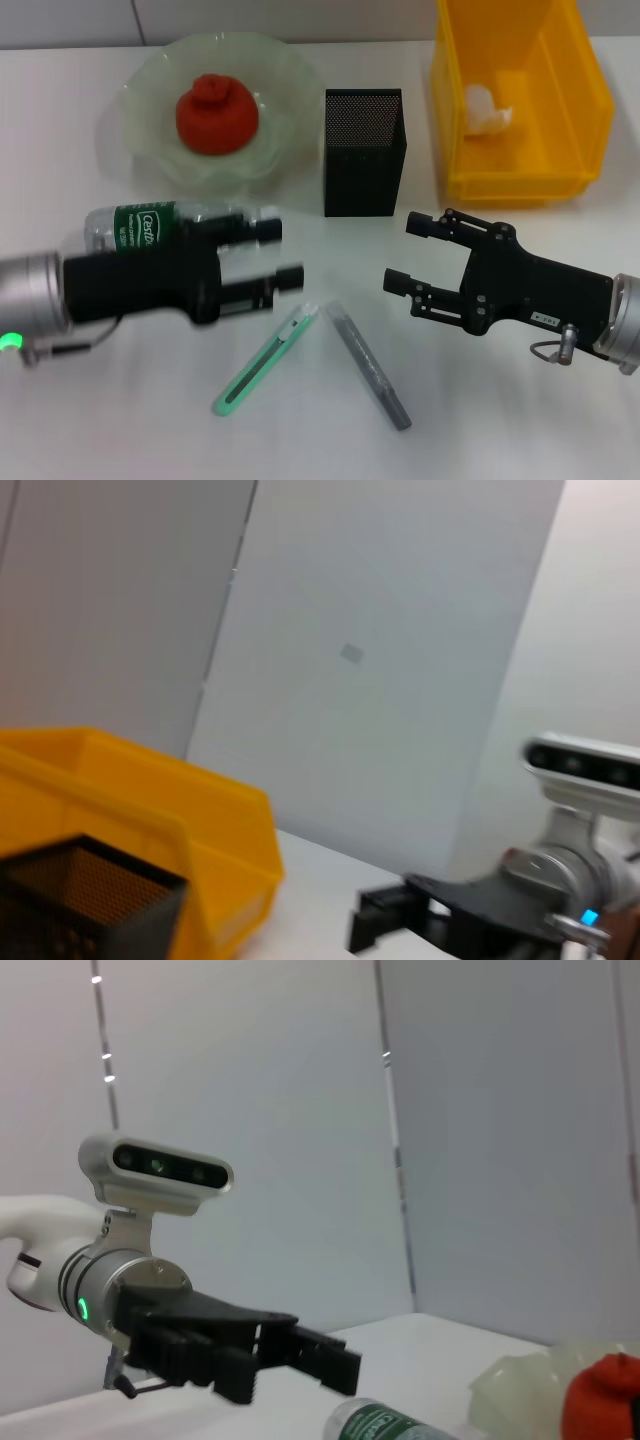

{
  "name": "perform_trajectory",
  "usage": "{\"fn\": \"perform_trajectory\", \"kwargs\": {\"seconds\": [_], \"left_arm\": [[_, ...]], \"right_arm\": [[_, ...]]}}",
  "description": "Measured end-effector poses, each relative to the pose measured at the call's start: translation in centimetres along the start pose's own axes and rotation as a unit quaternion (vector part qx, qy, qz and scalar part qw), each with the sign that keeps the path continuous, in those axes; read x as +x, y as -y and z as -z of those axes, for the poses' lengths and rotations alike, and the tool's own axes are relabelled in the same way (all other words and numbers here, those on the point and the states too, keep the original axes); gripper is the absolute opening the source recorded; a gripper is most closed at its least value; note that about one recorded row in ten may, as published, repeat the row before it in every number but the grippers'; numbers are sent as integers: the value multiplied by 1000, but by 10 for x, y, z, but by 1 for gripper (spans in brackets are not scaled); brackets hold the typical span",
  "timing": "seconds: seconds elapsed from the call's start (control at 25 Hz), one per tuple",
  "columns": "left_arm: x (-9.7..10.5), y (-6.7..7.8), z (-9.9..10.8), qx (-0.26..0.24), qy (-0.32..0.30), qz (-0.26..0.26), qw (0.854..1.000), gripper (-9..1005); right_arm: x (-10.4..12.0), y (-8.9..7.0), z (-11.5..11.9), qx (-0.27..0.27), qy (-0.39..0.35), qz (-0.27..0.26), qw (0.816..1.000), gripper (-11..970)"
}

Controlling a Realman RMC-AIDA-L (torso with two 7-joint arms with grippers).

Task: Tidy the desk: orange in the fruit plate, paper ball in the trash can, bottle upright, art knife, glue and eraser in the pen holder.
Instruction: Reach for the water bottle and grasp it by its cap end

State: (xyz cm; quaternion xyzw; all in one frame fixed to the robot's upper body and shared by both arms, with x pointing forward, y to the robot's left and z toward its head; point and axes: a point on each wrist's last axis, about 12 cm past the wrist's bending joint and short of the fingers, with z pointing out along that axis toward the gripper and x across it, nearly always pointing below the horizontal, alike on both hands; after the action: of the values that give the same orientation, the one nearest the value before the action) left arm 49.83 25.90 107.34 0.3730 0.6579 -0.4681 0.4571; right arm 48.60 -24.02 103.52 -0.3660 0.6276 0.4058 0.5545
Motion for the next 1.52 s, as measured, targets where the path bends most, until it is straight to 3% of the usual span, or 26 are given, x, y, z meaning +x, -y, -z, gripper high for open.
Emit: {"fn": "perform_trajectory", "kwargs": {"seconds": [0.16, 0.24, 0.28, 0.36, 0.48, 0.52, 0.56, 0.64, 0.92, 1.0, 1.24, 1.32, 1.52], "left_arm": [[-28, -19, -7, -20, -20, 6, 1000, 662], [-60, -35, -21, -25, -82, -1, 996, 660], [-60, -35, -21, -25, -82, -1, 996, 659], [-77, -43, -32, -27, -140, -1, 990, 657], [-100, -52, -51, -40, -226, -8, 973, 656], [-100, -52, -51, -40, -226, -8, 973, 655], [-118, -57, -68, -62, -301, -31, 951, 655], [-127, -58, -76, -77, -345, -50, 934, 655], [-136, -56, -100, -96, -433, -112, 889, 654], [-132, -56, -107, -107, -463, -127, 871, 653], [-118, -54, -120, -126, -511, -157, 836, 652], [-115, -53, -122, -132, -520, -164, 828, 652], [-114, -55, -124, -137, -517, -171, 828, 651]], "right_arm": [[3, -2, 1, 3, -1, -6, 1000, 737], [4, -2, -1, 2, -4, -8, 1000, 737], [4, -2, -1, 2, -4, -8, 1000, 737], [5, -3, -2, 1, -4, -12, 1000, 737], [5, -3, -3, 3, -3, -18, 1000, 737], [5, -3, -3, 3, -3, -19, 1000, 737], [6, -4, -2, 4, -3, -20, 1000, 737], [7, -5, -2, 4, -2, -24, 1000, 737], [8, -7, -3, 3, -1, -32, 999, 737], [8, -7, -3, 3, -1, -32, 999, 737], [8, -7, -5, 2, -1, -33, 999, 737], [8, -7, -6, 1, 0, -32, 999, 736], [8, -7, -8, -2, 1, -36, 999, 736]]}}
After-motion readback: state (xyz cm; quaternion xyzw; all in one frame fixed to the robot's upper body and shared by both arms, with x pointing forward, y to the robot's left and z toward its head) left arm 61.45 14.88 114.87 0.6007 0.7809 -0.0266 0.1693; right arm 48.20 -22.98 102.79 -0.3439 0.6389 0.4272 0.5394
